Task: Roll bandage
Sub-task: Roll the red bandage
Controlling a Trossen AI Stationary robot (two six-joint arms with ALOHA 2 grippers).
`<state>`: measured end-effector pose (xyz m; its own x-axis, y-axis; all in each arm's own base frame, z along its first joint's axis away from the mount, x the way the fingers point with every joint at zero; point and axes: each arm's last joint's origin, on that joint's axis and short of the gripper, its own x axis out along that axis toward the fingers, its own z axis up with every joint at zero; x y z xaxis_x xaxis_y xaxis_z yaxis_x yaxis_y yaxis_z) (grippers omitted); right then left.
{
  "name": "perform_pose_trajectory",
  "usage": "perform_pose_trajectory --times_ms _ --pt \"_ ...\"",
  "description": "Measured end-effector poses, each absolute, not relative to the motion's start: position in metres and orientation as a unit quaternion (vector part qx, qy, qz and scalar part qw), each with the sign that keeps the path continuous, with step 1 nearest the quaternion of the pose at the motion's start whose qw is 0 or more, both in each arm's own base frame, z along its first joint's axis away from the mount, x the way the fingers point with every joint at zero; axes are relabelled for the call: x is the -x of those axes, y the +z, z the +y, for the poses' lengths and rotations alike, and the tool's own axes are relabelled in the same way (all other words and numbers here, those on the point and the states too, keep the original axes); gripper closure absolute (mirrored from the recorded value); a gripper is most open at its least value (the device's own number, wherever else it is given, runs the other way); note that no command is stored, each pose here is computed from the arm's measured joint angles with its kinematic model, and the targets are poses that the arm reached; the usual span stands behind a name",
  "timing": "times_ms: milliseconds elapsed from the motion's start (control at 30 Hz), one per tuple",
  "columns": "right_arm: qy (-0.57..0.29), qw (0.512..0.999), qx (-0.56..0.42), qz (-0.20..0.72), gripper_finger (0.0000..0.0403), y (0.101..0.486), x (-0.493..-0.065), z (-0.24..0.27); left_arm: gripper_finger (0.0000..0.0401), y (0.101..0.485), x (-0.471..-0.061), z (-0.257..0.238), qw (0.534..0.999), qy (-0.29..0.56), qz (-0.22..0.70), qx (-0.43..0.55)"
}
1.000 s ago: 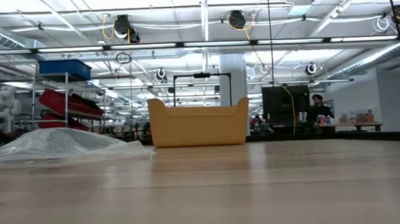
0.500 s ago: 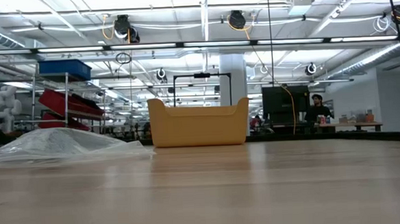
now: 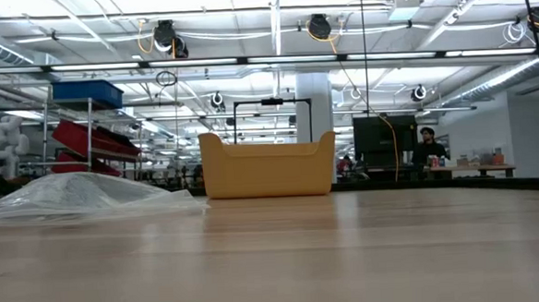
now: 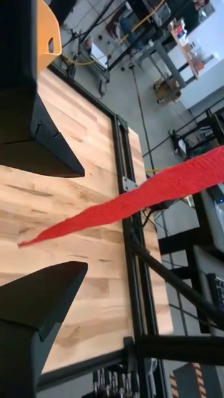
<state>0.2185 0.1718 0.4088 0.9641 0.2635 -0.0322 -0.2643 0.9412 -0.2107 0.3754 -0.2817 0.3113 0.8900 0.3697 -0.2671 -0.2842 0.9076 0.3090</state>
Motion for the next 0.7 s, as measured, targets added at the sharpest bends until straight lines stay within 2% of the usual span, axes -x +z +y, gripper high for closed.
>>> perform_pose_trajectory --times_ms 100,233,467,700 --pt "0.134 0.985 0.107 0.002 0.0384 0.409 -0.219 0.172 0.0165 0.311 -0.379 -0.276 0.962 0.176 0.164 -0.133" --pt "0.134 0.985 0.108 0.002 0.0384 0.409 -0.219 0.172 0.0188 0.301 -0.39 -0.271 0.959 0.188 0.168 -0.134" --pt "0.134 0.985 0.108 0.002 0.0384 0.409 -0.219 0.172 0.0244 0.288 -0.404 -0.268 0.954 0.204 0.162 -0.147" --pt "0.134 0.985 0.108 0.002 0.0384 0.409 -0.219 0.172 0.0323 0.29 -0.394 -0.276 0.929 0.26 0.153 -0.213"
